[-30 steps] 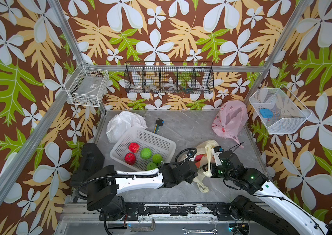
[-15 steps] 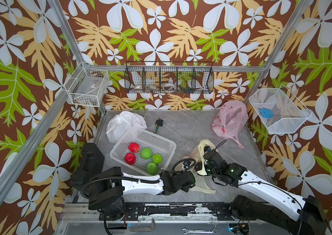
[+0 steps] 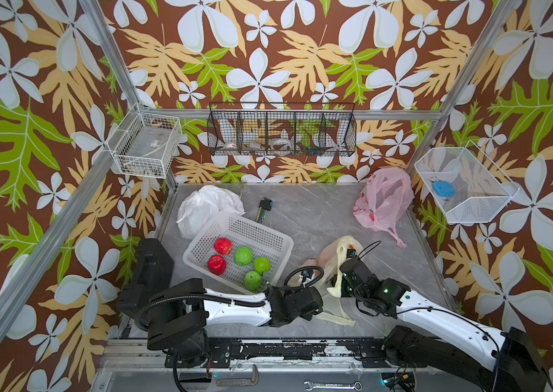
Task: Untie the knot of a plastic bag & take out the apple
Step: Untie the plastic bag at the center of the board.
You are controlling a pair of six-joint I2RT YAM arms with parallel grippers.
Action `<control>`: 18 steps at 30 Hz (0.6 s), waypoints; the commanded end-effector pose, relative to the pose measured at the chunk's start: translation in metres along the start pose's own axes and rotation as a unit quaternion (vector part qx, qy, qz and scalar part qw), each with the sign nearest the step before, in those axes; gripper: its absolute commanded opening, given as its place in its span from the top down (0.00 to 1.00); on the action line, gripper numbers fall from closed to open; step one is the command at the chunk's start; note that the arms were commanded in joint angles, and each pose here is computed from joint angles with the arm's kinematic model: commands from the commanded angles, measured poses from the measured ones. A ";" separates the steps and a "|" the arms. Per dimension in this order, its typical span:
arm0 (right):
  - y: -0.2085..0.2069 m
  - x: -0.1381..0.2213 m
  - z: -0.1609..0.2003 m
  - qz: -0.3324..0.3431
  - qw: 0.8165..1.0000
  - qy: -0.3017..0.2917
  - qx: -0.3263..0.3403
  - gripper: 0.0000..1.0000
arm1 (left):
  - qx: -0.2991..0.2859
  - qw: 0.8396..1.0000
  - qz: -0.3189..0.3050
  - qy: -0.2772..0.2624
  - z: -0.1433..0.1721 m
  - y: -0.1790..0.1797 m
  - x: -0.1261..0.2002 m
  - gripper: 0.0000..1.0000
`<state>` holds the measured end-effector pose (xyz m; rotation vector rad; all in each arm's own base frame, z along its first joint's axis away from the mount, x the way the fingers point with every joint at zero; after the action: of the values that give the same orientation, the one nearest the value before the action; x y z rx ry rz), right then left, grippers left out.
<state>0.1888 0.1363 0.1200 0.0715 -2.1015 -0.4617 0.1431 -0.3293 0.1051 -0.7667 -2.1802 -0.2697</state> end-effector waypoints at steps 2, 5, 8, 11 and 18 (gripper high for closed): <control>0.006 0.003 0.007 -0.038 0.999 0.023 -0.005 0.85 | 0.013 0.999 -0.011 -0.029 -0.019 0.003 0.005 0.47; 0.003 0.011 0.015 -0.053 0.998 0.039 -0.004 1.00 | -0.001 0.998 -0.017 -0.054 -0.035 0.002 0.014 0.43; -0.003 0.018 0.023 -0.061 0.997 0.052 -0.003 1.00 | -0.038 0.996 -0.028 -0.075 -0.052 0.001 0.022 0.40; -0.005 0.030 0.023 -0.068 0.996 0.052 -0.016 1.00 | -0.071 0.993 -0.047 -0.087 -0.066 0.001 0.027 0.36; -0.001 0.040 0.008 -0.084 0.995 0.006 -0.057 0.35 | -0.092 0.992 -0.051 -0.071 -0.084 0.014 0.006 0.30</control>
<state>0.1573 0.1316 0.1473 0.2375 -2.0493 -0.6448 0.1929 -0.3502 0.1699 -0.7748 -2.3842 -0.4117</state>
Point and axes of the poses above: each gripper's point midway between its finger pads, its own x axis back along the fingers, its own y axis along the line the jaws close on, z = x × y, the point moved 5 cm from there along x, back along the fingers, and after that the axes turned 14 degrees about -x, right-handed, at the moved point
